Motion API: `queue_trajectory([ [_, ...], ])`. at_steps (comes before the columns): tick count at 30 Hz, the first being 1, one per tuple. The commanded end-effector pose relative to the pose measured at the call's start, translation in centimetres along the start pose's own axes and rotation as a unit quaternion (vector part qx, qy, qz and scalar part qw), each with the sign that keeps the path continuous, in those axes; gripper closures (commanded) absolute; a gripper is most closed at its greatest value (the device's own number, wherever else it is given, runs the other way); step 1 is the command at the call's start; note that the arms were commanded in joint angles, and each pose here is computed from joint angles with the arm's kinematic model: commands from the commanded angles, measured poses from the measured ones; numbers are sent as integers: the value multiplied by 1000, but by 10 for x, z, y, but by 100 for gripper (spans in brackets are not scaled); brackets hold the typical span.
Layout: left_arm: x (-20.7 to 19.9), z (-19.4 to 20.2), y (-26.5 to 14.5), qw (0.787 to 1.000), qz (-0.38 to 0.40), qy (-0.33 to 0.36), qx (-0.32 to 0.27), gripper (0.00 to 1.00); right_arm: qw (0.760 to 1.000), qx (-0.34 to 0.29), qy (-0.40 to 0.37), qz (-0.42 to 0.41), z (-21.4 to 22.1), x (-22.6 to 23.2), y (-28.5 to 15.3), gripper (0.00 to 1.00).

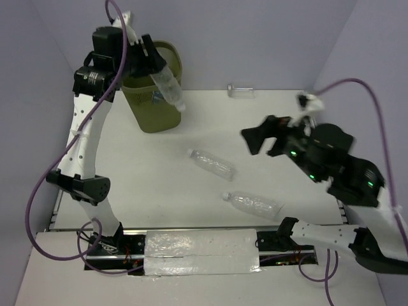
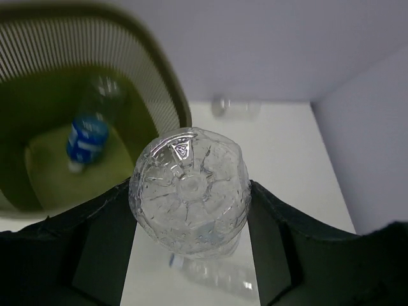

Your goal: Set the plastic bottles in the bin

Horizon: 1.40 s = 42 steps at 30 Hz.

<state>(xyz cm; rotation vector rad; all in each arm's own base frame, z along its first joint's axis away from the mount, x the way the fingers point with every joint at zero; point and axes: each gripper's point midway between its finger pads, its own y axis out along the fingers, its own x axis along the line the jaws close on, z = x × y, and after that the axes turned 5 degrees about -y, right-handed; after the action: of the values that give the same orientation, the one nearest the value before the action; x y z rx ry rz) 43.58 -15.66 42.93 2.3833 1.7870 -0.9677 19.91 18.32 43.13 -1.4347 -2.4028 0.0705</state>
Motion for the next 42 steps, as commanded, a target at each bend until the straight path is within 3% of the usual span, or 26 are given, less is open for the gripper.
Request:
queue_trajectory([
  [1,-10,-70,-22,993,-11,40,-115,66,988,-26,15,151,11,-67,-19,0],
  [4,-25,-116,-47,976,17,39,-214,67,985,-48,46,157,16,-76,-28,0],
  [8,-6,-142,-50,961,-15,21,-274,66,984,-41,49,166,27,-81,-27,0],
  [16,58,-159,-26,947,-95,-12,-306,64,987,-5,29,160,52,-74,-4,0],
  [20,85,-145,1,953,-126,-16,-276,61,988,8,24,155,61,-70,6,0],
  [21,93,-134,12,956,-136,-18,-258,56,987,12,21,157,65,-71,9,0],
  [23,99,-124,17,959,-140,-18,-246,37,988,20,17,151,70,-68,15,0],
  [24,104,-111,26,963,-143,-18,-227,13,988,29,13,148,77,-68,18,0],
  [25,104,-108,26,964,-141,-16,-224,3,989,40,8,145,83,-66,24,0],
  [30,97,-104,14,968,-137,2,-209,0,983,147,-33,106,135,-55,55,0],
  [33,77,-93,3,974,-125,36,-187,1,966,231,-74,95,178,-49,84,0],
  [37,21,-45,-6,986,-75,79,-124,1,938,317,-117,78,218,-43,111,0],
  [40,-1,6,-14,992,-64,93,-62,1,922,348,-148,85,236,-45,134,0],
  [42,10,41,-13,993,-85,81,-23,1,912,364,-162,94,248,-51,151,0],
])
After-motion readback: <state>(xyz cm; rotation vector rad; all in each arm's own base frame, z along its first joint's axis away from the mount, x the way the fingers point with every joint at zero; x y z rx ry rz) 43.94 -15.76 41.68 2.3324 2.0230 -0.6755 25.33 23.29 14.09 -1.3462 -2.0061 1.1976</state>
